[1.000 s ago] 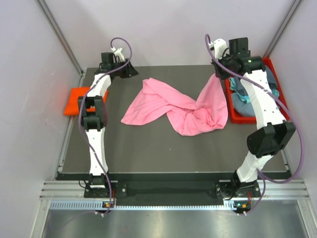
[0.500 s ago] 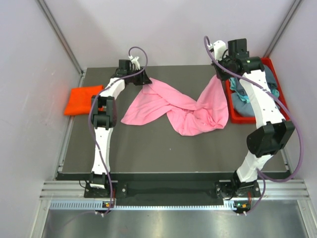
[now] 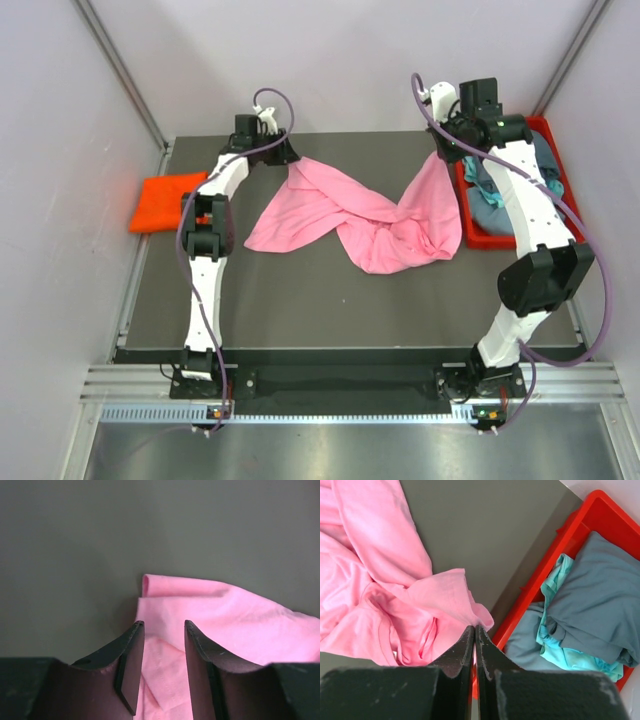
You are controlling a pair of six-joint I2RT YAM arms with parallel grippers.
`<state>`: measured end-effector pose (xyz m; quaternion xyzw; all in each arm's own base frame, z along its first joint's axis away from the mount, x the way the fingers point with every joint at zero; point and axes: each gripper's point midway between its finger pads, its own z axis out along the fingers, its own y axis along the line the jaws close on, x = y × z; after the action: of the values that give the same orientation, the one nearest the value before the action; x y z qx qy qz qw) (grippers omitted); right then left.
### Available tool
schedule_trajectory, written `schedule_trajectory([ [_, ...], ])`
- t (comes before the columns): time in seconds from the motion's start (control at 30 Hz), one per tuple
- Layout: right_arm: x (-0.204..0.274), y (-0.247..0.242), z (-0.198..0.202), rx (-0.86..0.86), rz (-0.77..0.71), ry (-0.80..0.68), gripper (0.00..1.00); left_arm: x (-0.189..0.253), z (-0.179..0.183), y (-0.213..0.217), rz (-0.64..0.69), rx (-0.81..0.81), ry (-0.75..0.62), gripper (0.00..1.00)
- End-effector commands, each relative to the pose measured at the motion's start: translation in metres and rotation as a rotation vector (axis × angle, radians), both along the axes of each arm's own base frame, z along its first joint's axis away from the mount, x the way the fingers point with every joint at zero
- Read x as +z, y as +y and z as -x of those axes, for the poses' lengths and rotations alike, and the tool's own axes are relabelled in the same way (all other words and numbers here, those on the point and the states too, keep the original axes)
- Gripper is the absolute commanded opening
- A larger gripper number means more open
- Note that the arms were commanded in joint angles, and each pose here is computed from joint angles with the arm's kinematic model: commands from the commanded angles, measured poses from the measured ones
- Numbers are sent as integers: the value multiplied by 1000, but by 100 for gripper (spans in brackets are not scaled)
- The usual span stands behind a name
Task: Fold and stack the t-shirts
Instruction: Flatten the tshirt out
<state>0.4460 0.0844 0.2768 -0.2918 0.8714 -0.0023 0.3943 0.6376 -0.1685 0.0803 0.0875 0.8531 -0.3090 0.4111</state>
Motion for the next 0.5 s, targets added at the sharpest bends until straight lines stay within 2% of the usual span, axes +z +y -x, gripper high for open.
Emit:
schedule_trajectory([
  [0.0, 5, 2, -7, 1, 4, -26, 0, 19, -23, 18, -34, 38, -109, 43],
  [0.47, 5, 4, -8, 5, 5, -28, 0, 11, -17, 13, -30, 31, -76, 43],
])
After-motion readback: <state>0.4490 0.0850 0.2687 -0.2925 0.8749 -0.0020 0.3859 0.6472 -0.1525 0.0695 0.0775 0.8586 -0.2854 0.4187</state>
